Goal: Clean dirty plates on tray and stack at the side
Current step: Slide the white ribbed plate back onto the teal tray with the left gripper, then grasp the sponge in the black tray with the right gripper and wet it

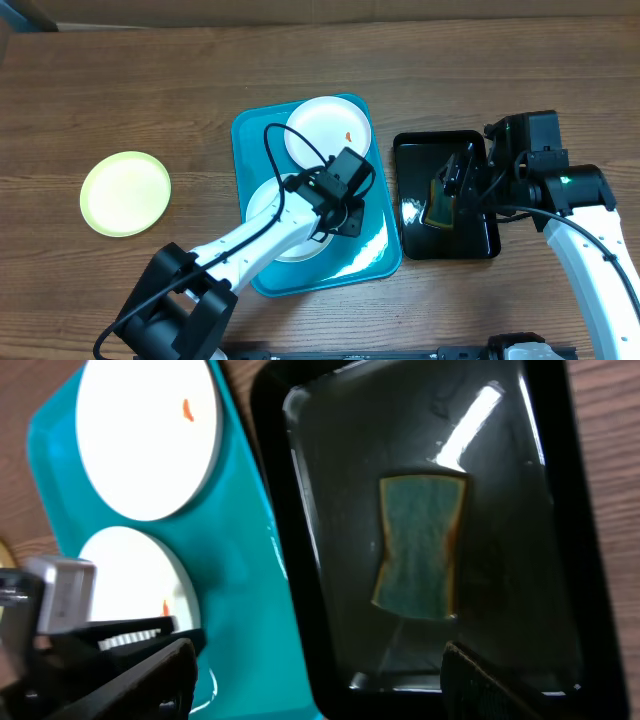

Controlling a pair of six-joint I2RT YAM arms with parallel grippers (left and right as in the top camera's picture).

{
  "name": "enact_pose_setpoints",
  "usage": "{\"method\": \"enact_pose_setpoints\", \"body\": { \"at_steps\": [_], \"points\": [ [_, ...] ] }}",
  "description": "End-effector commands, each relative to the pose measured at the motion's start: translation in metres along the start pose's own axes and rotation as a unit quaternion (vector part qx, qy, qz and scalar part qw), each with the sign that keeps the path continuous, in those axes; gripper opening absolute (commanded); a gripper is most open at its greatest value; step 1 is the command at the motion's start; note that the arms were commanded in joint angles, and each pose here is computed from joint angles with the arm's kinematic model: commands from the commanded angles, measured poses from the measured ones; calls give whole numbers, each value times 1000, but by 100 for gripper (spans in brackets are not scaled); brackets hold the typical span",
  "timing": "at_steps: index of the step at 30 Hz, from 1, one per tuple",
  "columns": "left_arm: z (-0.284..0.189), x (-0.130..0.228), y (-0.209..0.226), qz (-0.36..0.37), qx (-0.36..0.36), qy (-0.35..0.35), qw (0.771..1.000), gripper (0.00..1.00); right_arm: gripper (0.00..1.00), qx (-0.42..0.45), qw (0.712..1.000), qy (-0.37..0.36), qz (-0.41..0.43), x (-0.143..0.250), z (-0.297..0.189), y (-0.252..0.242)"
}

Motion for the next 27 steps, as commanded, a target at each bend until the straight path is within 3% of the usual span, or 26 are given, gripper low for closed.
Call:
{"method": "enact_pose_setpoints", "body": {
  "at_steps": [1,3,8,10,15,18,23,27],
  "points": [
    [-24,-26,4,-14,12,-19,1000,53,79,51,999,7,10,2,8,-11],
    [-38,-36,16,-19,5,-23,1000,57,78,63,997,22,28,6,20,-16],
    [-59,-48,61,-40,-29,-5,999,80,50,54,996,65,24,8,69,-21],
    [-61,-48,77,-49,-43,11,998,89,48,64,995,73,20,4,89,-23],
    [-65,-49,103,-63,-60,31,996,97,47,120,986,110,26,6,130,-38],
    [-67,-51,112,-61,-63,35,996,100,37,132,979,148,37,13,156,-47],
    [-66,-50,114,-56,-64,38,996,100,4,142,972,180,43,20,166,-52],
    [-62,-47,116,-55,-69,42,995,100,4,147,973,174,40,7,143,-43]
  ]
}}
Point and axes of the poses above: each gripper's point midway between its finger pads, its own z axis out along the fingers, its own y axis along the line the jaws close on, x = y × z, the point moved 10 cm from there along -z, back along the fingers, and after that the axes turned 9 degrees about -z, right-handed, at the moved point
